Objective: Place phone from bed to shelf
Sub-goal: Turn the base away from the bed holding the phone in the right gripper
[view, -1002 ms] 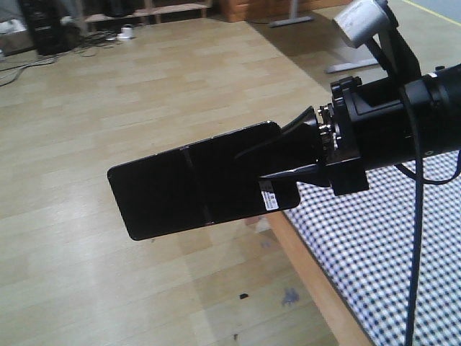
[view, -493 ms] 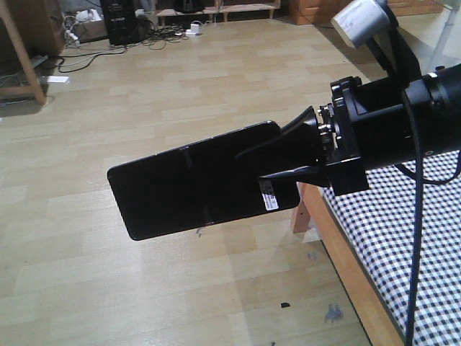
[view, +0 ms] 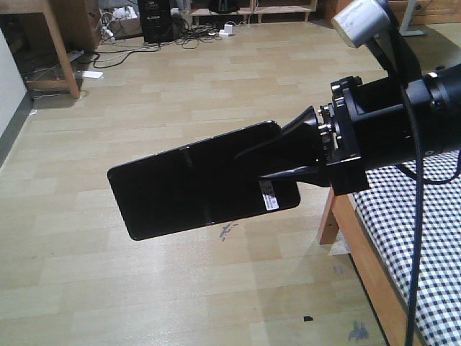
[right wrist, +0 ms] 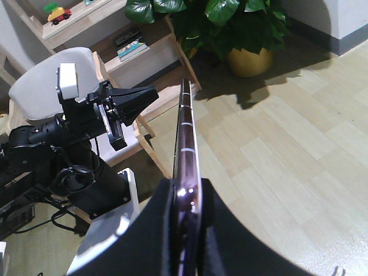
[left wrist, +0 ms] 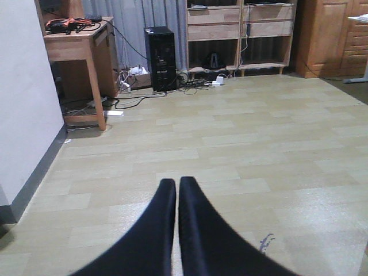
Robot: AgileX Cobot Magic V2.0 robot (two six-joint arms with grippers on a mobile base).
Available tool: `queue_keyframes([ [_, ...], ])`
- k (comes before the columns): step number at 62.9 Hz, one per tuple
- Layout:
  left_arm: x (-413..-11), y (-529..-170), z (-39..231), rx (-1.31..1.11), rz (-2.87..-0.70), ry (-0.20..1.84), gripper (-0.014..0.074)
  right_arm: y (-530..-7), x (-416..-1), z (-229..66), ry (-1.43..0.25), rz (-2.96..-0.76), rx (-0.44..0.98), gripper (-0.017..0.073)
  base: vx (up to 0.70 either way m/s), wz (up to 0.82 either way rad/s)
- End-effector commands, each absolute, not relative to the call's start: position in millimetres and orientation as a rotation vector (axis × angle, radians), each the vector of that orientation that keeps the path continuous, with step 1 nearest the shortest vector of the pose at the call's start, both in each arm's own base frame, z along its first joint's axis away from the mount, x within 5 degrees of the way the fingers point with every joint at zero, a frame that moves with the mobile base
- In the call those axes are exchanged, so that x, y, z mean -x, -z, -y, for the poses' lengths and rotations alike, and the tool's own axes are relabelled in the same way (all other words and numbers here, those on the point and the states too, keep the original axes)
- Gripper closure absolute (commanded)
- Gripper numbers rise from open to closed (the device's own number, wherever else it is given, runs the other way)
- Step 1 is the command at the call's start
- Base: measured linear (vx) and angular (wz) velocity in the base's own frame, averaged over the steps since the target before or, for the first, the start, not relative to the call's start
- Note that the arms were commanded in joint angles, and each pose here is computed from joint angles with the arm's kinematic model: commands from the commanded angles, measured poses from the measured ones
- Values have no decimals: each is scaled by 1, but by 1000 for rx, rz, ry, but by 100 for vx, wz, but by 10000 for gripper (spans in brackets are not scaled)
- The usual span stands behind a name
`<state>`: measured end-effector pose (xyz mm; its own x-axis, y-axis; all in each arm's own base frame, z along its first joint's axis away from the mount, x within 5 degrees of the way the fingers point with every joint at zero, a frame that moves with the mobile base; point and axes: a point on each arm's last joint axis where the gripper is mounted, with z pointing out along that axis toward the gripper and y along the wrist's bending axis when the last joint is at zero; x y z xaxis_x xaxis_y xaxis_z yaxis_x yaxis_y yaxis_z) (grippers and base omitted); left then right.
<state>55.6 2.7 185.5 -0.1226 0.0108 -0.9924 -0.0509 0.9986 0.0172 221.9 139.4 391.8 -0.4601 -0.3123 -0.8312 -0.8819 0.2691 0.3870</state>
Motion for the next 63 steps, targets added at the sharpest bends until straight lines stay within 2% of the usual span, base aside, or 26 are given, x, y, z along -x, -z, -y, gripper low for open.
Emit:
queue_keyframes([
  [1,-56,-190,-3,38,-1622,-49,592,-413,-208,-141,-1268,-1812,1090,561,7,12],
  [63,-56,-190,-3,38,-1622,-49,592,-413,-208,-141,-1268,-1812,1090,561,14,5],
])
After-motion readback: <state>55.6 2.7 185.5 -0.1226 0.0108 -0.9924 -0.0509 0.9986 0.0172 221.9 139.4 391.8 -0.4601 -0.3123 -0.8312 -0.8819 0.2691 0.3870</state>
